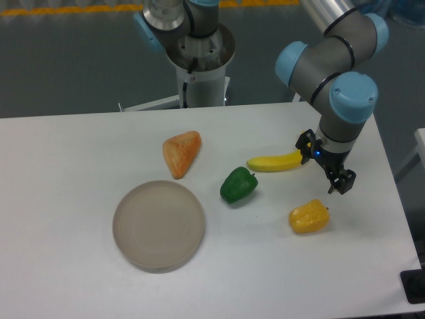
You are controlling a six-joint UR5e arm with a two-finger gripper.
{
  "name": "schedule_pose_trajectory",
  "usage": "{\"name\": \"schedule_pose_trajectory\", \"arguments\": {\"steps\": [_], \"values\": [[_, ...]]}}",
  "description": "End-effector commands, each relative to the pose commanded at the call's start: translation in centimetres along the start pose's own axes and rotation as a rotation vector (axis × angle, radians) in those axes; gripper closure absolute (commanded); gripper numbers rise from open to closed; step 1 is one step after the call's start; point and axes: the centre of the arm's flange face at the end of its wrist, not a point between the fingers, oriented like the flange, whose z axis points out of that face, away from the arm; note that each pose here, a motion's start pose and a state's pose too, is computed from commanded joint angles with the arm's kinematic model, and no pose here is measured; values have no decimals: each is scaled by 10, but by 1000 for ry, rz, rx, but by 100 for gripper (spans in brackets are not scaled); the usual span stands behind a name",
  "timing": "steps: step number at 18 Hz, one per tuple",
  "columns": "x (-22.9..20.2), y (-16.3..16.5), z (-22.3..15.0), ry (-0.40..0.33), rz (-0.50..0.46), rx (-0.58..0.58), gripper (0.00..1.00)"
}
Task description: Pick up the yellow pepper from the table
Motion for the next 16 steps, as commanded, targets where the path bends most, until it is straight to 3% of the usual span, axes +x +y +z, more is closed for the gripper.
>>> {"name": "schedule_pose_trajectory", "arguments": {"steps": [9, 16], "values": [[-1, -2, 1, -12, 6, 4, 0], [-18, -6, -2, -64, 1, 57, 0]]}}
